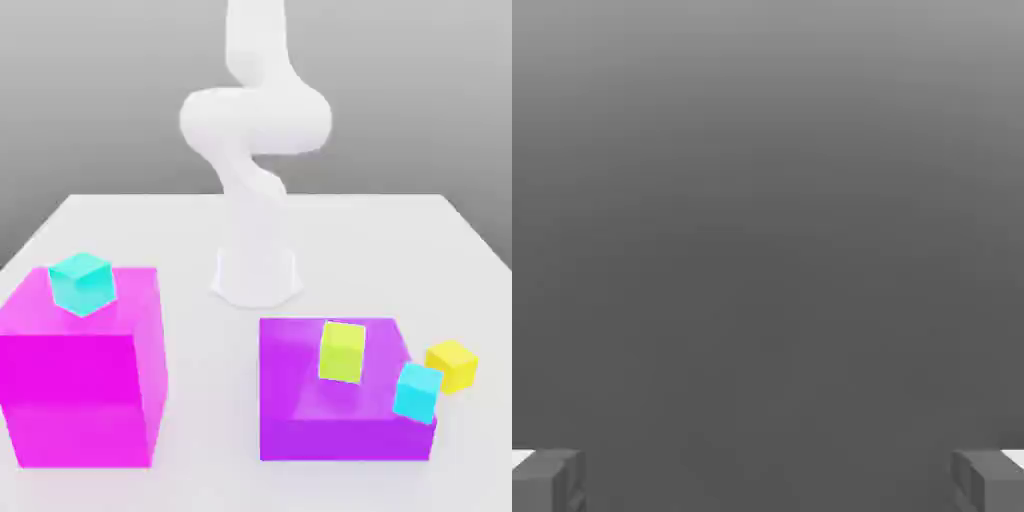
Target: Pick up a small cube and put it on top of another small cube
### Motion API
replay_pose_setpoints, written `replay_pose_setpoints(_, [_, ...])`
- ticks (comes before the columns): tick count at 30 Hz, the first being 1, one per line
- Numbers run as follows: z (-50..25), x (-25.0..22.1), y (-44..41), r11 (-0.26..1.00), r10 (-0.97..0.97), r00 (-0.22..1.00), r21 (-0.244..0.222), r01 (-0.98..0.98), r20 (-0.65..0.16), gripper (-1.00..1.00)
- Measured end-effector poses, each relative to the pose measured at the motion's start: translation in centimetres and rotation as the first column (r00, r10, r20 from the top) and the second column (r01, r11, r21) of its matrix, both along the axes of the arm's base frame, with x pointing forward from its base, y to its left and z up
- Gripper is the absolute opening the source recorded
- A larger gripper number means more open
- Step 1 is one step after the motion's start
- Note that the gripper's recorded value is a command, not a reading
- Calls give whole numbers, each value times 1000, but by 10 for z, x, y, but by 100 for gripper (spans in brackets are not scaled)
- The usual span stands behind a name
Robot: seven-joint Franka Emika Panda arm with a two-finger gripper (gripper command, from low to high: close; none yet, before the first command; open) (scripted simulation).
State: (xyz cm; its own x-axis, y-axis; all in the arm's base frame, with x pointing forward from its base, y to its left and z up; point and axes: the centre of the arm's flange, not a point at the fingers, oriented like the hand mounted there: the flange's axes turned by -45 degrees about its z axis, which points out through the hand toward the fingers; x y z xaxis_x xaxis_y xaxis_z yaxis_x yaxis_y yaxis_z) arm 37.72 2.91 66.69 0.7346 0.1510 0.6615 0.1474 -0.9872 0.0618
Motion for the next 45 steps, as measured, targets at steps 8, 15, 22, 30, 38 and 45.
replay_pose_setpoints(8, [-157,44,115,828,485,839,-181,-531,-245,0])
replay_pose_setpoints(15, [-296,11,206,431,751,476,-206,-879,-457,0])
replay_pose_setpoints(22, [-425,-80,269,-116,783,-21,-113,-987,-622,0])
replay_pose_setpoints(30, [-523,-111,269,-288,727,-182,-52,-956,-662,0])
replay_pose_setpoints(38, [-532,-112,268,-288,726,-184,-51,-956,-663,-100])
replay_pose_setpoints(45, [-466,-99,260,-258,730,-158,-54,-965,-665,-100])
